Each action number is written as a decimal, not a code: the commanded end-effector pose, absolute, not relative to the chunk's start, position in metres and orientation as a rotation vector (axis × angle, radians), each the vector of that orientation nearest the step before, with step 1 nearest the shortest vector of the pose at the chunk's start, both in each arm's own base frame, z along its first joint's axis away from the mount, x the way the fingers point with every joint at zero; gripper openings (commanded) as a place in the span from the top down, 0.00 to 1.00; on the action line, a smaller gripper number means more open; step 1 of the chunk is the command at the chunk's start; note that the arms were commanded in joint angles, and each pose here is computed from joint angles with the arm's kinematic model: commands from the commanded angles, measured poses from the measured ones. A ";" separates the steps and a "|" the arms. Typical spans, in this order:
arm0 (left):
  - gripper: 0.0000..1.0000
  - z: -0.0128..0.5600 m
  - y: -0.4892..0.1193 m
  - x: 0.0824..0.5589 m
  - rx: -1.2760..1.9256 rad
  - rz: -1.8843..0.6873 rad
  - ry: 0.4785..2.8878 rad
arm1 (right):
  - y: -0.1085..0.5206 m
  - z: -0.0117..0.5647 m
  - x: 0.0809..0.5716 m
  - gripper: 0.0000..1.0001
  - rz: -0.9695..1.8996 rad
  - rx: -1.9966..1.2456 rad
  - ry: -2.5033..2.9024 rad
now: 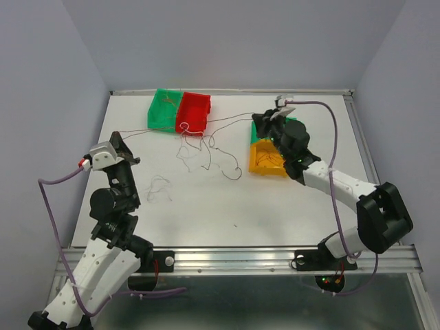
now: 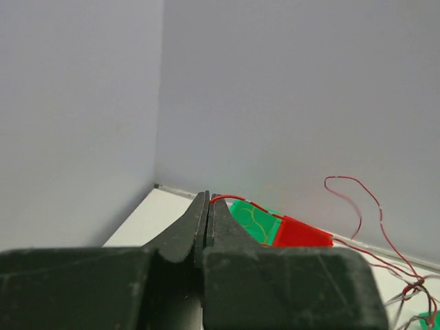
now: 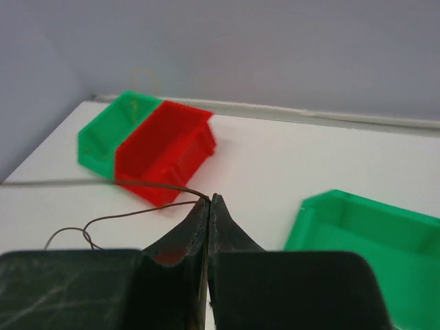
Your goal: Untangle the cables
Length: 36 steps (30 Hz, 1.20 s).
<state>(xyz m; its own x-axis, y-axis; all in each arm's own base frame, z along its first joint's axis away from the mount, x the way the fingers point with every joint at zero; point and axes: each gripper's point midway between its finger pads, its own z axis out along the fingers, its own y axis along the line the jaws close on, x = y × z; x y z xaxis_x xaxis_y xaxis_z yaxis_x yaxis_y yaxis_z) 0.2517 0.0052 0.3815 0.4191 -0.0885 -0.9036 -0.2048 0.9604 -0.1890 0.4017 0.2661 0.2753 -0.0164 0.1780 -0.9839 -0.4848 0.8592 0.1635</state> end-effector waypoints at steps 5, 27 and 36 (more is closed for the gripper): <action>1.00 0.416 0.060 0.207 -0.574 0.129 0.950 | 0.145 0.246 0.423 0.99 0.401 0.253 1.631; 0.97 0.374 -0.021 0.281 -0.202 0.037 1.140 | 0.265 0.208 0.375 1.00 0.583 -0.538 1.852; 0.97 0.372 -0.023 0.282 -0.194 0.034 1.133 | 0.276 0.116 0.425 0.99 0.256 -0.564 2.144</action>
<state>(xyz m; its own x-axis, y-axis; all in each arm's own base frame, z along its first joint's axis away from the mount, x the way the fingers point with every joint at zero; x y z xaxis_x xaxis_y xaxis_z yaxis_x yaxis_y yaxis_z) 0.2930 -0.0284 0.3492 0.3303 -0.0274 -0.9435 -0.1383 0.9874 -0.0771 0.4121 0.2844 0.1210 -0.4893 -0.2128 -0.8457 -0.5379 0.8370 0.1006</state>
